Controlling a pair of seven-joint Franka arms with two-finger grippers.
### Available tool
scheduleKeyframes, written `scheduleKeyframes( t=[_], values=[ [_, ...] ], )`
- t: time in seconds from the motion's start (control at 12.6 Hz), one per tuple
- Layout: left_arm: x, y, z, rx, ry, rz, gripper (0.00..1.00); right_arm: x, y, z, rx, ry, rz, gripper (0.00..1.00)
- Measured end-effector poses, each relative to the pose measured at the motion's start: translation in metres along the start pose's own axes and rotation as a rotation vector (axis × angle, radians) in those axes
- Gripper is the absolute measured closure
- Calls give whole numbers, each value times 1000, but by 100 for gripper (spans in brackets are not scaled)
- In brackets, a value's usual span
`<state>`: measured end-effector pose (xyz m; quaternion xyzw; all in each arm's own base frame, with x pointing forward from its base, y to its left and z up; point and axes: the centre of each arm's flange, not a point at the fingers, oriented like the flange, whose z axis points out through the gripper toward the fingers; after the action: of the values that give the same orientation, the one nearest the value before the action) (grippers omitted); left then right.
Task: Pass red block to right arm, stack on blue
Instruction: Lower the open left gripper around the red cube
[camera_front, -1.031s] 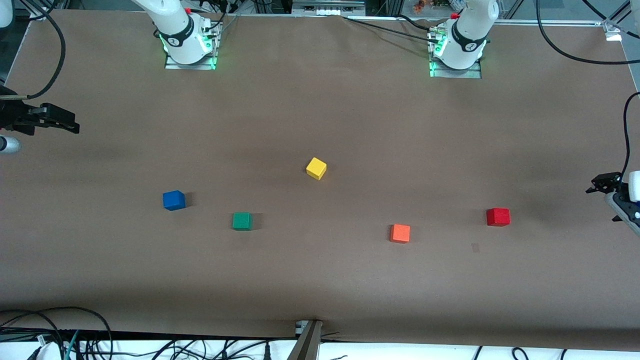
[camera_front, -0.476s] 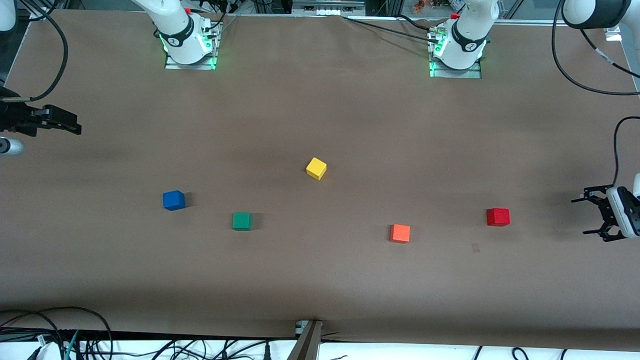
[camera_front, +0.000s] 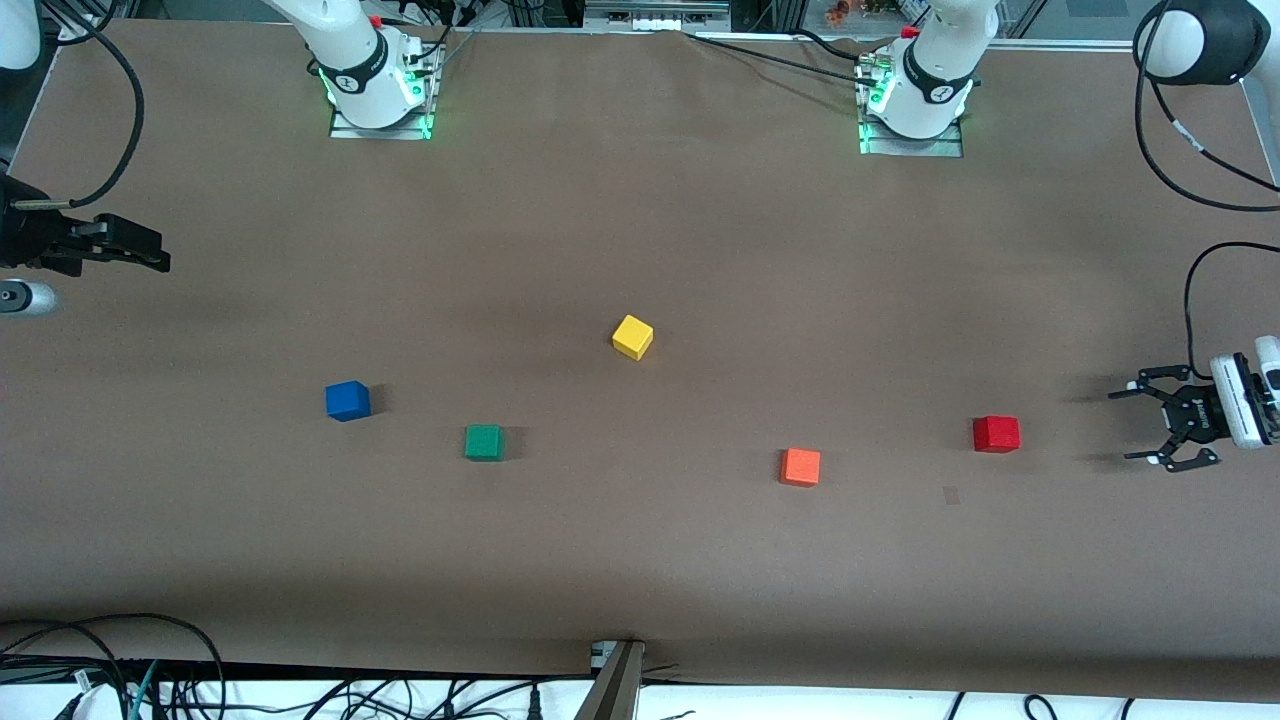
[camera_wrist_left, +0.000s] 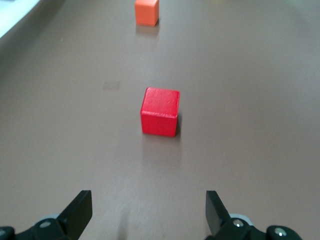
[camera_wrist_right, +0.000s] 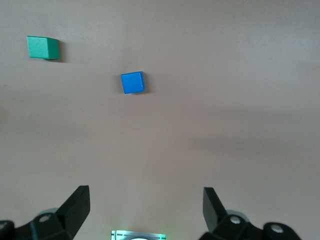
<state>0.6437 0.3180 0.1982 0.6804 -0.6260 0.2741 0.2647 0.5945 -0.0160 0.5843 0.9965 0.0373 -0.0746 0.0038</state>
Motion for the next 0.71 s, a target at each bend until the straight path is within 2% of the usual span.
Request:
scheduleKeyframes(
  t=[0.32,0.48,0.71],
  values=[
    [-18,-7,44,22,233,-4,0,3,-6,3,5,-2,-10,0],
    [-29,-6,61,38,296,-8,0,3,-8,3,5,-1,-12,0],
    [-35,-5,84,23,332,-6,0,3,-10,3,5,0,-15,0]
  ],
)
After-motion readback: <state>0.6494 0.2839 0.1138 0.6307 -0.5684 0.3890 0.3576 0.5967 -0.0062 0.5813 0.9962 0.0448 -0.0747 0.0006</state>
